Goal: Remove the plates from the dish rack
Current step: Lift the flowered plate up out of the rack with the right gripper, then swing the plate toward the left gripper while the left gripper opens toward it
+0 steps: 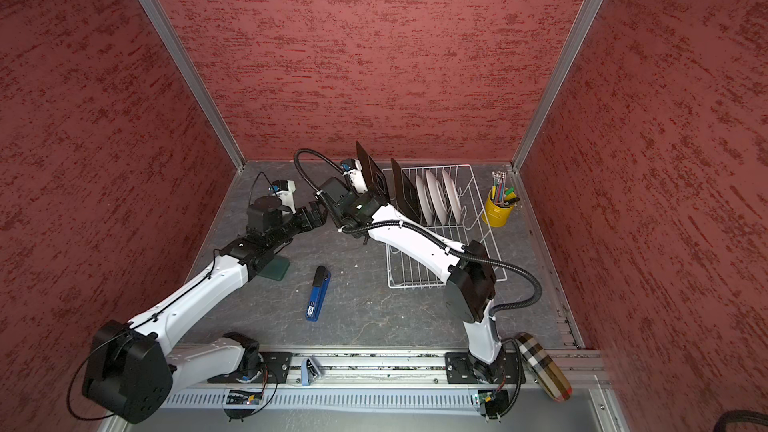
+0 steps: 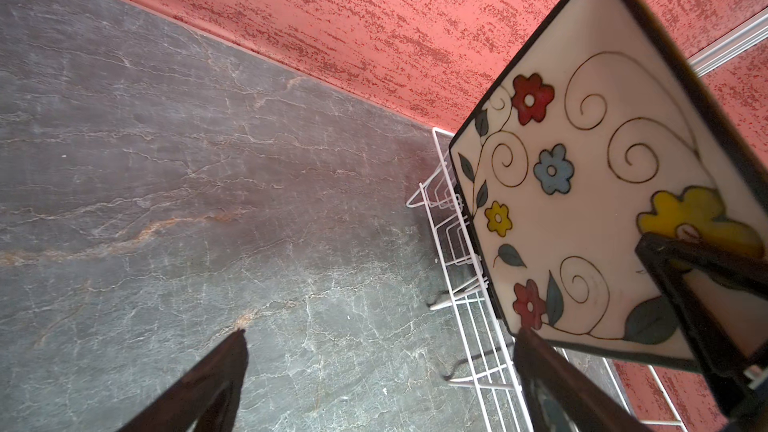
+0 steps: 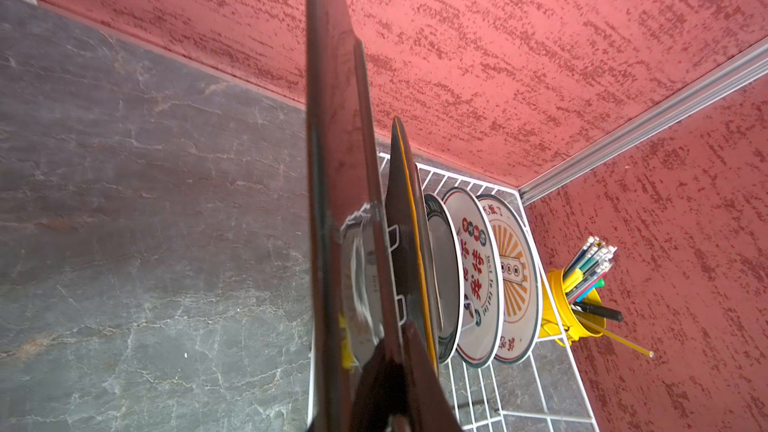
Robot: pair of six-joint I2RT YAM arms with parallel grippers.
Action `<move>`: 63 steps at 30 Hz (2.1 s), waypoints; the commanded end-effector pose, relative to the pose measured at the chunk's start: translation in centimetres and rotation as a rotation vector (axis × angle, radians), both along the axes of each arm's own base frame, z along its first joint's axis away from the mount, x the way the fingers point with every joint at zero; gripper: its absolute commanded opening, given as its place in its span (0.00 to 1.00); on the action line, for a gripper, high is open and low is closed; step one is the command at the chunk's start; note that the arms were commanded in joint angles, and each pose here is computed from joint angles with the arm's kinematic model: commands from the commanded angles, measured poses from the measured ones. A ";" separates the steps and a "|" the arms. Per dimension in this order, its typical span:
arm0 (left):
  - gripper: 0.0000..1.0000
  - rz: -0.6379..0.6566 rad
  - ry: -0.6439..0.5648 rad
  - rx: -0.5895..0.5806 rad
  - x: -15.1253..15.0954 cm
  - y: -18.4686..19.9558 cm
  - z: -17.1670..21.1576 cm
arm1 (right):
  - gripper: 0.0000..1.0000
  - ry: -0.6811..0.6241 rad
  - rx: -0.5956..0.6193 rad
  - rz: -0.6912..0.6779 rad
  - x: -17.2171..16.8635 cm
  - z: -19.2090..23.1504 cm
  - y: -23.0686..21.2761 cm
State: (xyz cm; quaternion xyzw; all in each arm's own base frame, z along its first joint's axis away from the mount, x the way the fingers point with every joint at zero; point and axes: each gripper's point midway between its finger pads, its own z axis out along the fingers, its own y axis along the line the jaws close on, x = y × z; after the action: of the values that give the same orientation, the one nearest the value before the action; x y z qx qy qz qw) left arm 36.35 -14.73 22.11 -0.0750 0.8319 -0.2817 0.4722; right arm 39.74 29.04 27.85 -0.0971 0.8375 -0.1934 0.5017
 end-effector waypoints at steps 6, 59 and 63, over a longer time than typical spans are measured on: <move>1.00 -0.016 0.004 -0.029 -0.1 -0.5 0.2 | 0.00 -0.278 0.131 -0.056 -1.3 10.4 -1.0; 1.00 -0.296 -0.105 -0.519 -2.4 -2.8 5.7 | 0.00 -0.063 1.593 0.732 -7.5 14.6 -2.8; 0.99 -0.310 -0.109 -0.536 -2.4 -2.9 6.1 | 0.00 -0.056 1.601 0.721 -7.4 14.2 -2.8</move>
State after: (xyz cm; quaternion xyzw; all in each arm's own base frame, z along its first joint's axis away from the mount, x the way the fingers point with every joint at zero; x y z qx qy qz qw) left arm 34.11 -17.52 27.07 -0.0657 0.7173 -0.5485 0.4247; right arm 33.62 26.80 31.19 0.0688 0.7579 0.5228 0.3842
